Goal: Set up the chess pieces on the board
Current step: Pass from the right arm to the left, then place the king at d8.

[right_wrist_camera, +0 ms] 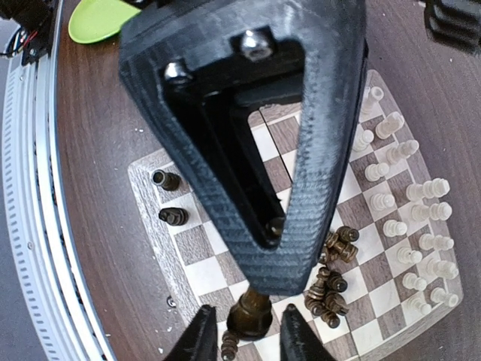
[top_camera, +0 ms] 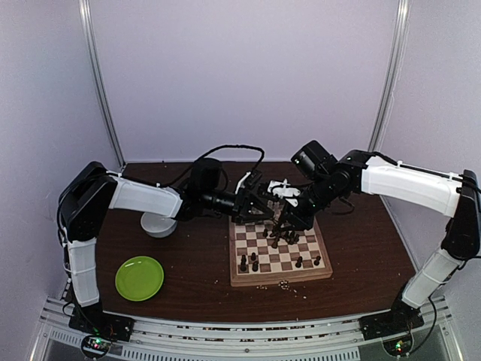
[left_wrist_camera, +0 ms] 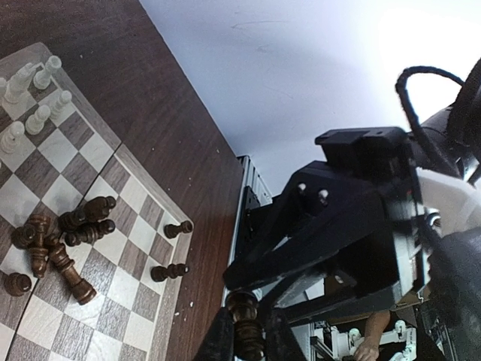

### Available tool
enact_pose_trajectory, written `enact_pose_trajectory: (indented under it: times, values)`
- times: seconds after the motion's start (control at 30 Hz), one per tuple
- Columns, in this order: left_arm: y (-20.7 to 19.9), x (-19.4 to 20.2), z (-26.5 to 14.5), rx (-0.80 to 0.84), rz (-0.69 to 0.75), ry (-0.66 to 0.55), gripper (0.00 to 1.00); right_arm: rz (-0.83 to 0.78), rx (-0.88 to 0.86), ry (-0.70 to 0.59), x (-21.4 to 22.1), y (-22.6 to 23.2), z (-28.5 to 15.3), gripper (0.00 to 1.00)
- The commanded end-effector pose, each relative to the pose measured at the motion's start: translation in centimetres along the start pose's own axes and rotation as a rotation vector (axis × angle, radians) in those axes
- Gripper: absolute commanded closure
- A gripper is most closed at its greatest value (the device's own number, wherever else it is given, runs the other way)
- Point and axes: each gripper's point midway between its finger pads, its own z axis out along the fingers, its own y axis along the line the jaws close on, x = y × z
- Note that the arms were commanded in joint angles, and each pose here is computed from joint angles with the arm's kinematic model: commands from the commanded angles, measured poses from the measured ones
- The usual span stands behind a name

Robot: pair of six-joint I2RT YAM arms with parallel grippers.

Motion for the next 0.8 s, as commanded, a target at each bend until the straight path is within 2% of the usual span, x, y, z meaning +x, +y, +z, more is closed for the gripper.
enact_pose_trajectory:
  times: [0.0,0.13,0.27,0.43,0.63,0.77]
  values:
    - [0.0,-0.4,-0.2,-0.038,0.067,0.011,0.95,-0.014,0.038,-0.032,0.3,0.0,-3.0,0.65]
    - [0.7,-0.8,-0.7,-0.173,0.172,0.039,0.96,0.033,0.059,-0.104,1.9,-1.0,-6.4,0.6]
    - [1.2,0.1,-1.0,-0.349,0.28,0.131,0.96,0.144,0.094,-0.232,3.7,-3.4,-9.8,0.59]
    - [1.6,0.3,-1.0,-0.52,0.414,0.191,0.97,0.272,0.181,-0.331,6.6,-6.5,-10.8,0.59]
    - [1.0,1.3,-0.2,-0.666,0.554,0.274,0.97,0.302,0.266,-0.314,8.4,-8.0,-10.9,0.59]
    - [-0.1,2.4,1.2,-0.699,0.643,0.337,0.97,0.308,0.274,-0.305,8.6,-8.3,-10.7,0.6]
